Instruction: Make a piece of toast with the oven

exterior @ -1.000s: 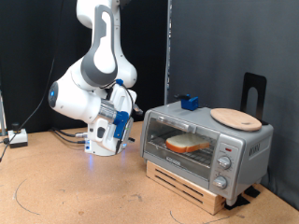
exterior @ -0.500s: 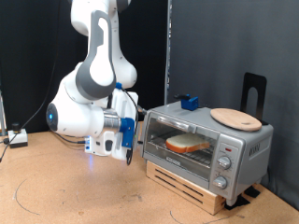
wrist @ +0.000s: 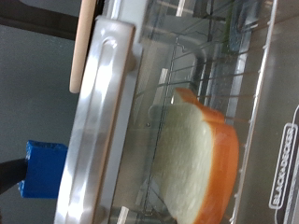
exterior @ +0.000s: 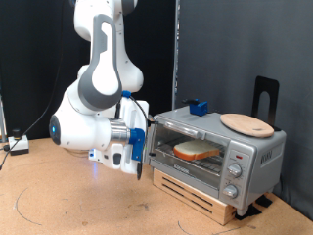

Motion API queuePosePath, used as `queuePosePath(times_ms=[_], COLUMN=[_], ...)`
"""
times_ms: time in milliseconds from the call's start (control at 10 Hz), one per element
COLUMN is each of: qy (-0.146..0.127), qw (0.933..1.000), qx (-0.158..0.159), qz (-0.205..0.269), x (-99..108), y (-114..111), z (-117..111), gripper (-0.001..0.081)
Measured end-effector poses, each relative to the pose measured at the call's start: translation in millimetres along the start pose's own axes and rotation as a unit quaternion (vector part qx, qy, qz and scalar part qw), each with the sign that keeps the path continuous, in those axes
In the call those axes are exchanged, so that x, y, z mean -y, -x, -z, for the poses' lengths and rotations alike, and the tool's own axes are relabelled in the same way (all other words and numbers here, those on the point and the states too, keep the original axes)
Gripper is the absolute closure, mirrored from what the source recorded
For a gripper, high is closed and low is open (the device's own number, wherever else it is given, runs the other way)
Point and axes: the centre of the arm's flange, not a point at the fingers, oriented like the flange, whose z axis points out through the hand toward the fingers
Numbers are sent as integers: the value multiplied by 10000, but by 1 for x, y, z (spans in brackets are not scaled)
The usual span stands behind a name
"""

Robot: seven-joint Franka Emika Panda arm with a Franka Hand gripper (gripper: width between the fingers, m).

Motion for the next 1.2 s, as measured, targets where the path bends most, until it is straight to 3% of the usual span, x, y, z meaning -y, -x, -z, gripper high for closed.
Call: queuePosePath(times_ms=[200, 400, 600, 700, 900, 1200], qy=[-43, 70, -15, -71, -411, -620], qw=[9997, 9999, 9998, 9997, 9984, 9965], qx=[219, 74, 177, 73, 232, 254], qz=[36, 64, 35, 225, 322, 491], x=[1, 1, -1, -1, 7, 14], y=[-25, -49, -46, -51, -71, -110], z=[-3, -6, -6, -3, -2, -10], gripper=[2, 2, 2, 2, 2, 2])
